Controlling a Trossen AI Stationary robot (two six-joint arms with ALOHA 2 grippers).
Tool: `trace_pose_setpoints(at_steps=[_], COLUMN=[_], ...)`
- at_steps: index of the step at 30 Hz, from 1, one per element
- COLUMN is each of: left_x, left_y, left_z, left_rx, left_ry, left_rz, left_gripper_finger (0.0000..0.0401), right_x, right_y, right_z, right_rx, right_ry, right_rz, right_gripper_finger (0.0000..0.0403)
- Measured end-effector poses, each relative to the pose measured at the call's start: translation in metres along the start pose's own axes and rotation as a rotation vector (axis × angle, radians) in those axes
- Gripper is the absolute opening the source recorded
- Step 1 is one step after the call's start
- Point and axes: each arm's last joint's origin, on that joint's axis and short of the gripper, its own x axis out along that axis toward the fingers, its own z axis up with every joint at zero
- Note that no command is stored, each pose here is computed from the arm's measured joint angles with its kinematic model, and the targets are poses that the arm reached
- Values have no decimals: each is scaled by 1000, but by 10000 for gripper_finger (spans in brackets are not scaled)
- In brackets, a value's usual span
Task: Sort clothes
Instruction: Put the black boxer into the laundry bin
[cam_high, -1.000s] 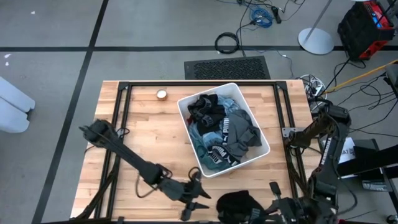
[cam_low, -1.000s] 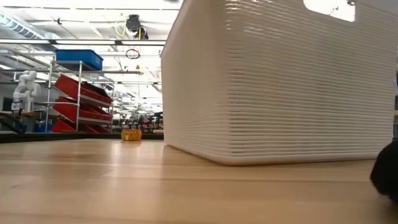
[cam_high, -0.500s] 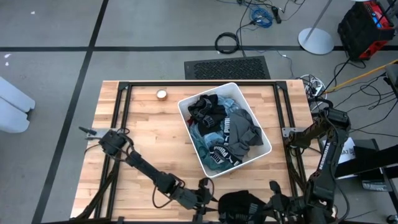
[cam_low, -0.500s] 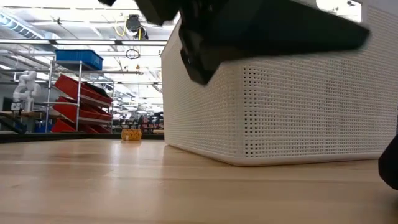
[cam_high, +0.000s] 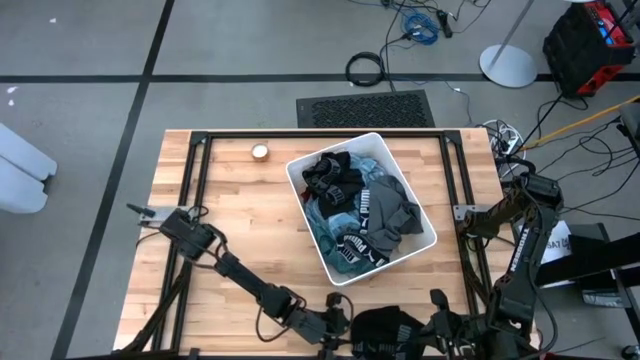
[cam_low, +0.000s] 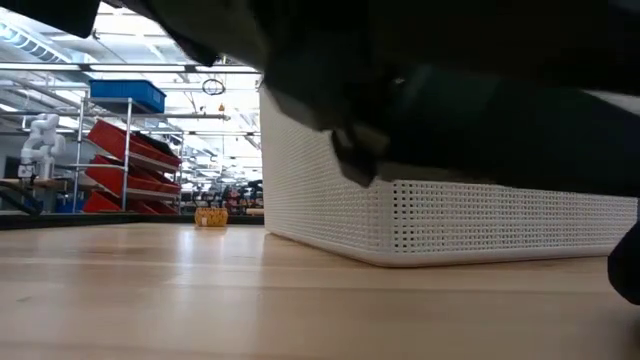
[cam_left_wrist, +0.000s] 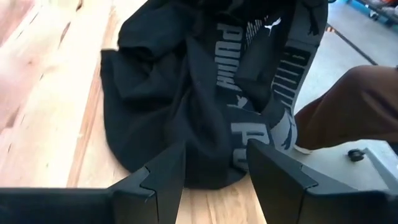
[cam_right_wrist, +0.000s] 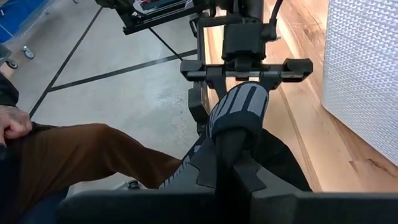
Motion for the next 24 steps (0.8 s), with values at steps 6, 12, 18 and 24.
trace_pose_setpoints(at_steps=[6, 12, 18, 24], left_x=[13, 19, 21, 18], left_y=[2, 11, 20, 19], left_z=[4, 13, 16, 23], left_rx=[6, -8, -60, -66], left_ry=[68, 95, 89, 67], left_rz=[36, 60, 71, 56], left_gripper_finger=[180, 167, 33, 6], right_x=[1, 2, 2, 2], right_y=[-1, -1, -1, -1], right_z=[1, 1, 1, 1], right_rx=[-1, 0, 0, -3], right_ry=[-4, -6, -4, 0], right_rz=[-4, -7, -6, -8], right_gripper_finger=[0, 0, 0, 0])
